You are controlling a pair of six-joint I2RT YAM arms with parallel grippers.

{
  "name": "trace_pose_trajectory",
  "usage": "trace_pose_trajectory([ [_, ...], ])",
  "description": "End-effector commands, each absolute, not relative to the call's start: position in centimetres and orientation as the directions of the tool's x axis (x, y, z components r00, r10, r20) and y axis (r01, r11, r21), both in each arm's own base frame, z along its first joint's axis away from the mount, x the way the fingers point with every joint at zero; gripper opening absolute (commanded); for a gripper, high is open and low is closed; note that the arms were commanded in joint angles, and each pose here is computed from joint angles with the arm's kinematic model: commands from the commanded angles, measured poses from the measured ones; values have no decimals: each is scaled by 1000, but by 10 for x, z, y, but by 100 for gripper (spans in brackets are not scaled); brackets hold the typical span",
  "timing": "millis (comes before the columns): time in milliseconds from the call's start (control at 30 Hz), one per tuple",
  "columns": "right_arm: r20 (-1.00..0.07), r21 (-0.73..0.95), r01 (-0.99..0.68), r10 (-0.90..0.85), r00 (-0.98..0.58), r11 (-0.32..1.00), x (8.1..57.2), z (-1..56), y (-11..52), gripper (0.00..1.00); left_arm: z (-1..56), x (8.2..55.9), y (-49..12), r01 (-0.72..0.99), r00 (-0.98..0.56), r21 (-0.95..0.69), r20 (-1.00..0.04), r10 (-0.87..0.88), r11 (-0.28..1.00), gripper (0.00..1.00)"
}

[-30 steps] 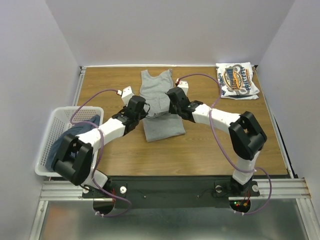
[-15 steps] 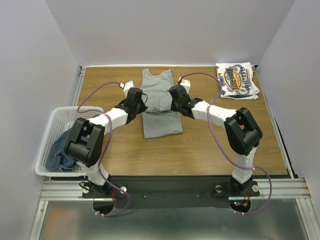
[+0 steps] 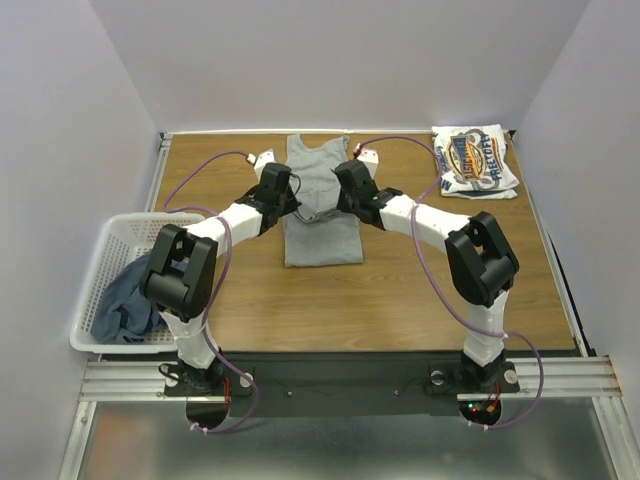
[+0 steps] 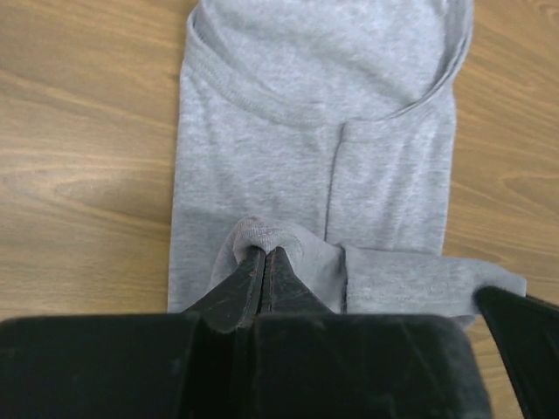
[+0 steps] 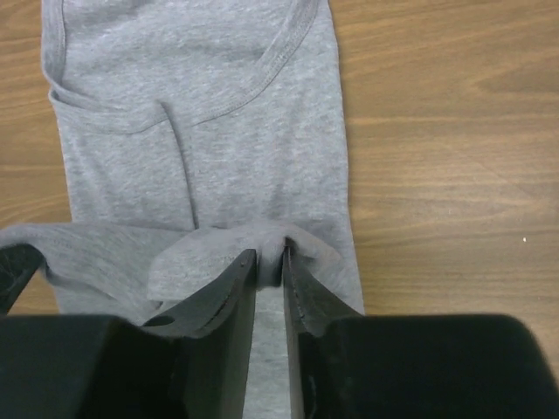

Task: Fold and stack the tank tops
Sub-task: Fold the tank top

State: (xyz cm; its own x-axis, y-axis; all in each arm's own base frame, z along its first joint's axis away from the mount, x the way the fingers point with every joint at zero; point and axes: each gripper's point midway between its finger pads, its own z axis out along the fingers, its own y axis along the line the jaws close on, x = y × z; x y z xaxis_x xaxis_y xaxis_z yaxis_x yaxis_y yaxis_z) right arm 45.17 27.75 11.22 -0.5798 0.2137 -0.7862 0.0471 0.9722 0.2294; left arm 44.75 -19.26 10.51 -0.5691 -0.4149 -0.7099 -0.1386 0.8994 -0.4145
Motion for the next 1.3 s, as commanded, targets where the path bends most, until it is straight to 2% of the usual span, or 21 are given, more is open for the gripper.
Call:
trace_pose_trajectory([
  [0, -801, 248, 70, 245, -546, 966, 472, 120, 276, 28, 109, 454, -187, -181, -552, -406, -712, -434, 896, 7],
  [33, -803, 251, 71, 248, -541, 965, 474, 122, 276, 30, 104, 452, -184, -200, -562, -393, -705, -434, 897, 9],
  [67, -803, 243, 73, 243, -545, 967, 476, 119, 275, 37, 104, 455, -180, -212, -559, -396, -701, -443, 893, 19],
  [133, -806, 246, 70, 244, -540, 967, 481, 122, 275, 46, 102, 456, -174, -230, -553, -395, -699, -454, 889, 34],
  [167, -807, 241, 70, 240, -540, 968, 483, 122, 273, 54, 102, 458, -168, -236, -545, -390, -706, -453, 890, 37],
  [233, -812, 242, 65, 239, -532, 968, 487, 128, 272, 57, 105, 461, -163, -244, -535, -393, -708, -461, 887, 43],
  [300, -822, 238, 63, 235, -519, 969, 490, 137, 269, 62, 111, 464, -157, -239, -524, -406, -711, -469, 882, 54],
  [367, -831, 229, 60, 227, -508, 972, 491, 143, 267, 65, 120, 468, -155, -233, -510, -413, -719, -472, 880, 60],
  [500, -838, 235, 32, 219, -500, 971, 488, 158, 267, 68, 146, 465, -152, -211, -474, -442, -734, -487, 872, 61],
  [567, -827, 248, 4, 214, -521, 969, 482, 156, 271, 67, 147, 457, -152, -212, -476, -453, -726, -496, 866, 58],
  [667, -808, 259, -30, 199, -555, 965, 471, 148, 277, 65, 146, 440, -155, -207, -485, -484, -704, -519, 850, 46],
  [700, -799, 255, -34, 191, -570, 966, 466, 140, 278, 64, 150, 435, -159, -193, -484, -503, -698, -527, 843, 37],
  [800, -781, 250, -34, 180, -598, 968, 456, 126, 280, 62, 139, 409, -175, -181, -515, -526, -669, -536, 831, 22],
  [967, -764, 248, -27, 178, -620, 968, 453, 112, 282, 57, 110, 368, -192, -173, -557, -537, -638, -531, 826, 17],
  [1133, -774, 191, -11, 143, -617, 982, 471, 92, 284, 55, 84, 343, -216, -153, -613, -534, -609, -504, 831, 9],
  [1267, -804, 132, 33, 127, -581, 991, 487, 92, 276, 55, 49, 327, -213, -218, -653, -486, -572, -497, 846, 0],
])
